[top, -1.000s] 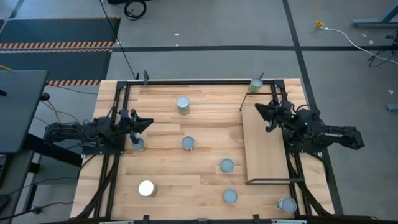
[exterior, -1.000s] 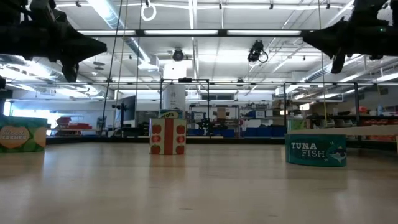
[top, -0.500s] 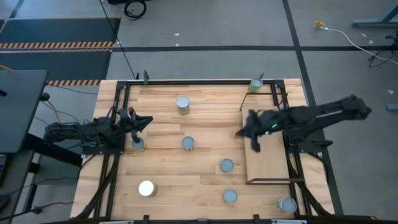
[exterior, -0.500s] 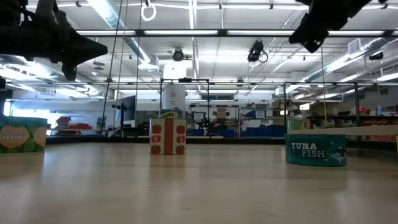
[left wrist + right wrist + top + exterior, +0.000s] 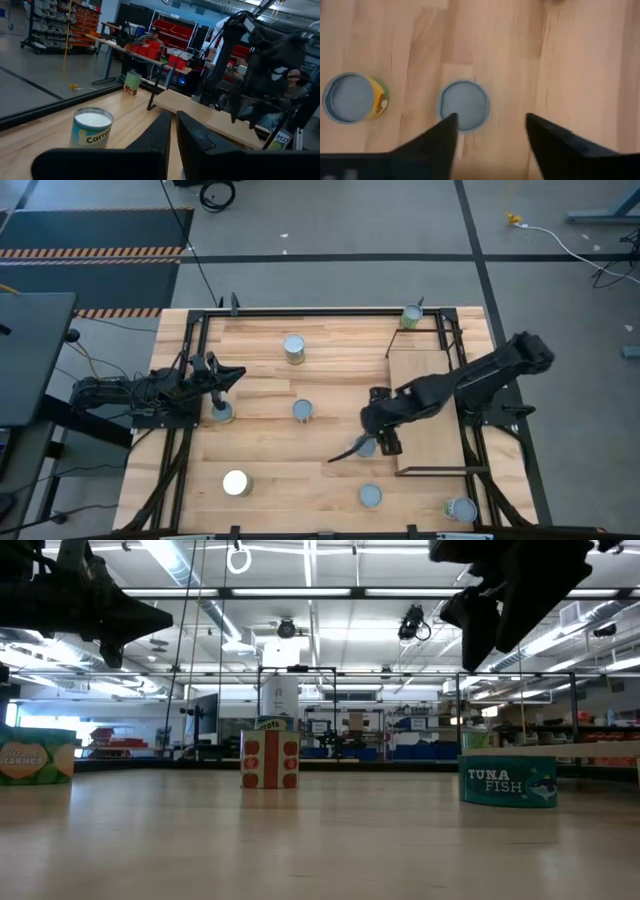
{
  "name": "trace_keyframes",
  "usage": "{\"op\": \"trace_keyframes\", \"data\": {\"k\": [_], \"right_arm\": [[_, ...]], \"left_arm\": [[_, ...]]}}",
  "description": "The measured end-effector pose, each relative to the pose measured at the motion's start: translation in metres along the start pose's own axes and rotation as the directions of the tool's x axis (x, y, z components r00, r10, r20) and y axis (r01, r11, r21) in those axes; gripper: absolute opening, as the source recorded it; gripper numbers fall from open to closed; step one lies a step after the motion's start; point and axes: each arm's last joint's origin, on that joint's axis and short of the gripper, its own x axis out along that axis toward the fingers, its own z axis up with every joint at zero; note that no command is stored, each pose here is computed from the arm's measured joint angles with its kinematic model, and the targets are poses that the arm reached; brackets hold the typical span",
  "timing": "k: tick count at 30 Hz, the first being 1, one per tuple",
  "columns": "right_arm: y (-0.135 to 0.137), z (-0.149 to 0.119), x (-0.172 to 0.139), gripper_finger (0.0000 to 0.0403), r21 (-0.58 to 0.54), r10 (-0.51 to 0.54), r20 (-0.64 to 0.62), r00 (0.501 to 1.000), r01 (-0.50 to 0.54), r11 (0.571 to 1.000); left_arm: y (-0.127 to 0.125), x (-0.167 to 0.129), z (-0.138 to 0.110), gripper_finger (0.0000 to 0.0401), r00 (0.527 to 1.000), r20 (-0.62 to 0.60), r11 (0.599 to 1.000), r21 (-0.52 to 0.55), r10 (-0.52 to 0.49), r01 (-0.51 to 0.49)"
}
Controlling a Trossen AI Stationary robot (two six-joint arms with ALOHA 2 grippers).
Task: Pick and place cans onto a shelf
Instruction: Put the blue tuna can on the shelf
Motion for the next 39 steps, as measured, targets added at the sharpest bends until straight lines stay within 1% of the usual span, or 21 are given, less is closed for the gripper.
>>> {"op": "trace_keyframes", "data": {"k": [3,6,7,9,12,15,22,29,34,39], "right_arm": [[0.004,0.017,0.008,0.0316,0.068,-0.011,-0.07,0.997,0.016,0.998],[0.011,0.032,0.024,0.037,0.087,0.017,-0.116,0.993,-0.006,0.996],[0.014,0.034,0.031,0.0384,0.085,0.028,-0.136,0.99,-0.016,0.996],[0.019,0.037,0.045,0.0395,0.074,0.03,-0.171,0.985,-0.017,0.997],[0.025,0.033,0.063,0.039,0.041,0.019,-0.235,0.972,-0.01,0.999],[0.028,0.029,0.075,0.0391,0.031,0.009,-0.281,0.96,0.0,1.0],[0.028,0.026,0.095,0.0399,0.011,-0.06,-0.316,0.947,0.067,0.998],[0.029,0.022,0.108,0.0395,0.003,-0.059,-0.35,0.935,0.063,0.998],[0.029,0.022,0.114,0.0371,0.0,-0.06,-0.358,0.932,0.064,0.998],[0.029,0.021,0.117,0.0321,0.005,-0.053,-0.362,0.931,0.059,0.998]], "left_arm": [[0.0,0.0,0.0,0.0036,1.0,-0.002,1.0,0.002,0.0,0.0],[0.0,0.0,-0.001,0.0036,1.0,-0.009,1.0,0.006,0.002,-0.002],[0.0,0.0,-0.001,0.0036,1.0,-0.009,1.0,0.006,0.003,-0.003],[0.0,0.0,-0.001,0.0036,1.0,-0.013,1.0,0.008,0.003,-0.003],[0.0,0.0,-0.001,0.0036,1.0,-0.013,1.0,0.008,0.003,-0.003],[0.0,0.0,-0.001,0.0036,1.0,-0.013,1.0,0.008,0.003,-0.003],[0.0,0.0,-0.002,0.0036,1.0,-0.02,1.0,0.007,0.002,-0.002],[0.0,0.0,-0.003,0.0036,0.999,-0.031,1.0,0.009,-0.022,0.022],[0.0,0.0,-0.003,0.0036,0.999,-0.035,1.0,0.013,-0.021,0.022],[0.0,0.0,-0.003,0.0036,0.999,-0.035,1.0,0.01,-0.021,0.021]]}}
